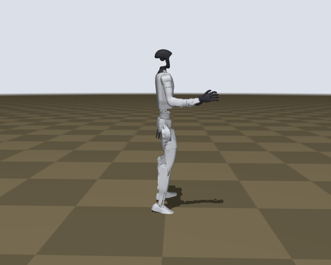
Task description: Upper body actions
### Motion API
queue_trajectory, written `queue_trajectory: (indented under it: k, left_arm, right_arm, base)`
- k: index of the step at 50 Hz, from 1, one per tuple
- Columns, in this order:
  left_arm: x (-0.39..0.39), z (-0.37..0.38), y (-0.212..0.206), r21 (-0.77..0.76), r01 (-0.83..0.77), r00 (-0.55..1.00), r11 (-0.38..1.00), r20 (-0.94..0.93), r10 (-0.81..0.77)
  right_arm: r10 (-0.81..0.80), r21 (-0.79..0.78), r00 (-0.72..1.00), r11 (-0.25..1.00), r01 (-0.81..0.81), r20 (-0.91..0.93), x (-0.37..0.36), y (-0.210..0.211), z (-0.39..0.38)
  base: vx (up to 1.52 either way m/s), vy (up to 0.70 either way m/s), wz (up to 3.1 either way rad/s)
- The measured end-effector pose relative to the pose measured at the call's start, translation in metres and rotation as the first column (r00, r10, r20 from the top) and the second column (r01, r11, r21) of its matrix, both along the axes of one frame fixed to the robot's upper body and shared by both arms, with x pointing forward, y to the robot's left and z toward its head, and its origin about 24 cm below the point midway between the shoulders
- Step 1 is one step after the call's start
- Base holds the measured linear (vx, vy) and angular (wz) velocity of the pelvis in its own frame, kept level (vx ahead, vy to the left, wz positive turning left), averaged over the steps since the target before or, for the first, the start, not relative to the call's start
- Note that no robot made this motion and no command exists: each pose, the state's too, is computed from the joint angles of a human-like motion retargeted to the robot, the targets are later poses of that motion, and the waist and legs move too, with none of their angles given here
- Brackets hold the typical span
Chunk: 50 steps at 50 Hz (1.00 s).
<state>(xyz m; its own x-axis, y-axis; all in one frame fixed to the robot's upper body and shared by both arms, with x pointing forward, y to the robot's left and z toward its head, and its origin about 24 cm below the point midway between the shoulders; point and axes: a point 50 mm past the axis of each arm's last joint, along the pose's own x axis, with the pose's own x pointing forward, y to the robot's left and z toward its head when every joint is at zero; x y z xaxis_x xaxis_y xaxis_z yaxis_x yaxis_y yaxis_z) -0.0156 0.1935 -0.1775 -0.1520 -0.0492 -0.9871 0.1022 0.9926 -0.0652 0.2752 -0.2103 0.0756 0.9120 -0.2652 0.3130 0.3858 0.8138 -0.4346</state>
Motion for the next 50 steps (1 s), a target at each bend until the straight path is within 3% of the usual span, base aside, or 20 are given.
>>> queue_trajectory:
  k: [3, 7, 11, 14, 16, 19, 20, 23, 25, 27, 32, 36, 39, 42, 46, 48, 50]
  left_arm:
    - [0.004, 0.000, 0.000, 0.003, -0.001, 1.000, 1.000, 0.012, 0.001]
    - [0.004, 0.000, 0.000, 0.007, 0.003, 1.000, 1.000, 0.021, -0.003]
    - [-0.002, 0.000, -0.001, 0.007, -0.015, 1.000, 1.000, 0.002, 0.015]
    - [-0.005, 0.000, -0.002, 0.008, -0.029, 0.999, 1.000, -0.012, 0.029]
    - [-0.007, 0.000, -0.002, 0.009, -0.034, 0.999, 0.999, -0.018, 0.034]
    - [-0.010, 0.001, -0.002, 0.009, -0.033, 0.999, 0.999, -0.024, 0.033]
    - [-0.010, 0.001, -0.002, 0.010, -0.032, 0.999, 0.999, -0.023, 0.032]
    - [-0.009, 0.001, 0.000, 0.018, -0.033, 0.999, 0.999, -0.018, 0.034]
    - [-0.009, 0.001, 0.000, 0.024, -0.042, 0.999, 0.999, -0.013, 0.042]
    - [-0.008, 0.001, 0.001, 0.025, -0.053, 0.999, 0.998, -0.010, 0.053]
    - [-0.008, 0.001, 0.000, 0.026, -0.071, 0.997, 0.997, -0.011, 0.071]
    - [-0.008, 0.001, 0.000, 0.023, -0.064, 0.998, 0.998, -0.009, 0.064]
    - [-0.012, 0.001, 0.000, 0.023, -0.057, 0.998, 0.998, -0.020, 0.058]
    - [-0.015, 0.001, 0.000, 0.025, -0.051, 0.998, 0.998, -0.032, 0.052]
    - [-0.015, 0.001, 0.000, 0.021, -0.046, 0.998, 0.999, -0.035, 0.046]
    - [-0.014, 0.001, -0.002, 0.015, -0.042, 0.999, 0.999, -0.031, 0.043]
    - [-0.011, 0.000, -0.004, 0.008, -0.039, 0.999, 0.999, -0.026, 0.040]
  right_arm:
    - [0.011, -0.009, 0.885, 1.000, -0.007, 0.466, -0.012, 0.000, 0.098]
    - [0.025, -0.071, 0.394, 0.992, 0.104, 0.919, -0.072, 0.004, 0.196]
    - [-0.064, 0.100, -0.156, 0.968, 0.232, 0.986, -0.113, 0.008, 0.230]
    - [-0.045, 0.136, -0.334, 0.958, 0.254, 0.941, -0.115, 0.011, 0.242]
    - [-0.048, 0.111, -0.226, 0.954, 0.277, 0.973, -0.096, 0.013, 0.249]
    - [-0.025, -0.044, 0.275, 0.969, 0.242, 0.961, -0.042, 0.018, 0.254]
    - [0.029, -0.125, 0.469, 0.977, 0.175, 0.883, -0.023, 0.021, 0.252]
    - [0.278, -0.292, 0.802, 0.947, -0.135, 0.530, 0.012, 0.026, 0.237]
    - [0.322, -0.245, 0.830, 0.941, -0.231, 0.454, 0.017, 0.026, 0.228]
    - [0.265, -0.208, 0.759, 0.963, -0.173, 0.595, 0.004, 0.021, 0.232]
    - [0.012, -0.057, 0.295, 0.988, 0.143, 0.956, -0.061, 0.006, 0.231]
    - [-0.011, 0.014, -0.014, 0.974, 0.228, 1.000, -0.102, 0.001, 0.203]
    - [0.020, -0.003, -0.074, 0.975, 0.222, 0.997, -0.113, 0.005, 0.167]
    - [0.009, -0.028, 0.080, 0.969, 0.247, 0.997, -0.106, 0.006, 0.123]
    - [0.017, -0.180, 0.478, 0.938, 0.296, 0.878, -0.090, 0.005, 0.051]
    - [0.062, -0.358, 0.706, 0.891, 0.280, 0.706, -0.081, 0.009, 0.013]
    - [0.089, -0.565, 0.926, 0.812, 0.145, 0.366, -0.066, 0.015, -0.023]
  base:
    - [-0.01, -0.04, 0.23]
    - [0.01, -0.04, 0.18]
    - [0.00, 0.00, 0.00]
    - [0.00, 0.00, 0.00]
    - [0.00, 0.00, 0.00]
    - [0.00, 0.00, 0.00]
    - [0.00, 0.00, 0.00]
    - [0.00, 0.00, 0.00]
    - [0.00, 0.00, 0.00]
    - [0.00, 0.00, 0.00]
    - [0.00, 0.00, 0.00]
    - [0.00, 0.00, 0.00]
    - [0.00, 0.00, 0.00]
    - [0.00, 0.00, 0.00]
    - [0.00, 0.00, 0.00]
    - [0.00, 0.00, 0.00]
    - [-0.01, 0.01, -0.09]
